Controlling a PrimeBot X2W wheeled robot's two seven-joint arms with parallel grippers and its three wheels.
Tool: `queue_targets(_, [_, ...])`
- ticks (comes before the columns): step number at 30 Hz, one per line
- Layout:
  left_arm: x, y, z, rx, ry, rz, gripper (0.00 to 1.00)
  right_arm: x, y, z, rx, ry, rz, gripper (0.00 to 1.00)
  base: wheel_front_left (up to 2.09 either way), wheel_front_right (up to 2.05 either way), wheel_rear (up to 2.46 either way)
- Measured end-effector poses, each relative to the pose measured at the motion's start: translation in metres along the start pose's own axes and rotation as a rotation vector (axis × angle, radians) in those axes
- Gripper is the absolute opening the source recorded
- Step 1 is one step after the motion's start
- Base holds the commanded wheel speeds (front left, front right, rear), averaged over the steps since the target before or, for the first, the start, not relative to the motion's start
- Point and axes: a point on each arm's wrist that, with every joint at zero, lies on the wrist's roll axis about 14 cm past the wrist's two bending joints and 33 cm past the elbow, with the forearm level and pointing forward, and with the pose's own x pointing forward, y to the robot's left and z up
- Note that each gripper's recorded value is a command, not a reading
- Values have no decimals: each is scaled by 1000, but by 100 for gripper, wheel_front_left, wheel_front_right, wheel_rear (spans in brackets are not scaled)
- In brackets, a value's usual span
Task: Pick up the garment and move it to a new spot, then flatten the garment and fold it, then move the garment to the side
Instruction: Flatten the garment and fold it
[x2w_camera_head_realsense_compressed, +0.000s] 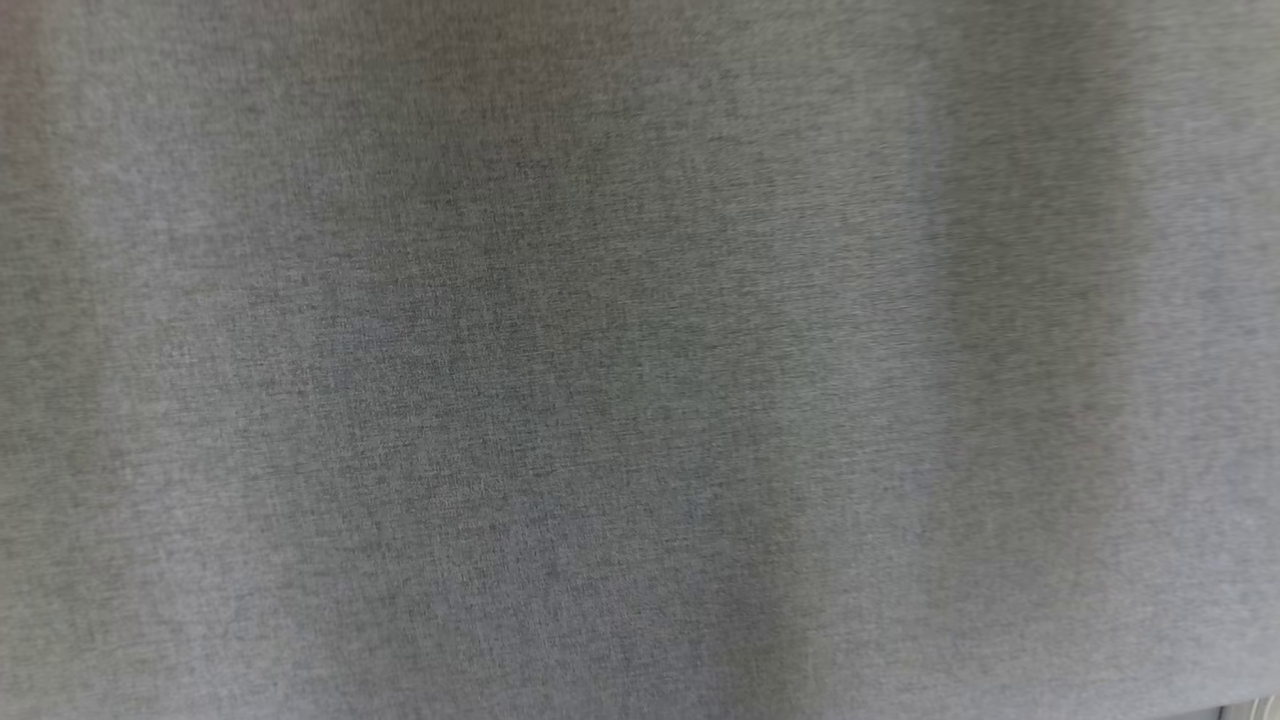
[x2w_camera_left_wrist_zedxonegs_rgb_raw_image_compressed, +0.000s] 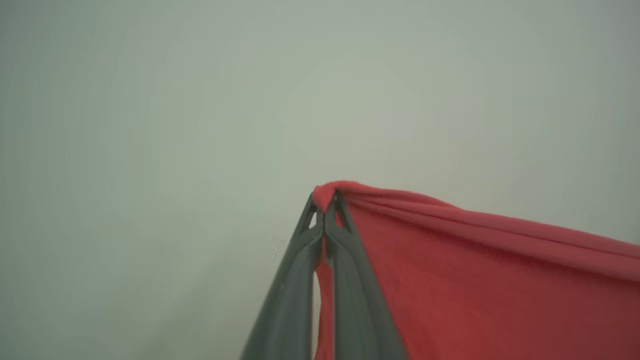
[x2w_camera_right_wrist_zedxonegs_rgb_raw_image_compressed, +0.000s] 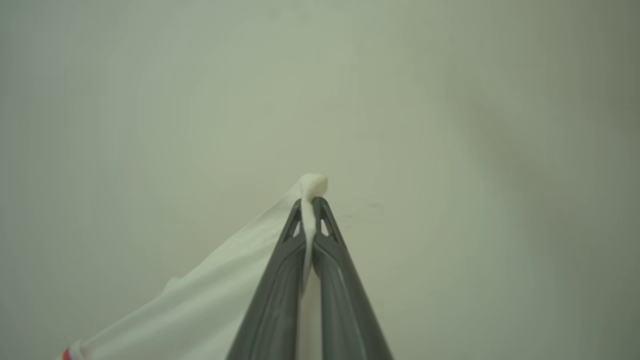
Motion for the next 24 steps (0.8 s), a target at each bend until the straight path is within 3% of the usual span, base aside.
queue_targets(6, [-31, 33, -46, 14, 116, 33, 0, -38, 8, -63, -14, 151, 53, 0, 0, 0, 0])
queue_targets(9, [-42, 38, -56, 17, 158, 34, 0, -49, 8, -74, -6, 187, 63, 0, 0, 0, 0])
queue_targets(16, [-64, 28, -54, -18, 225, 26, 0, -71, 0, -79, 16, 288, 80, 0, 0, 0, 0])
queue_targets(24, [-131, 5, -43, -95, 392, 35, 0, -133, -12, -60, 90, 578, 78, 0, 0, 0, 0])
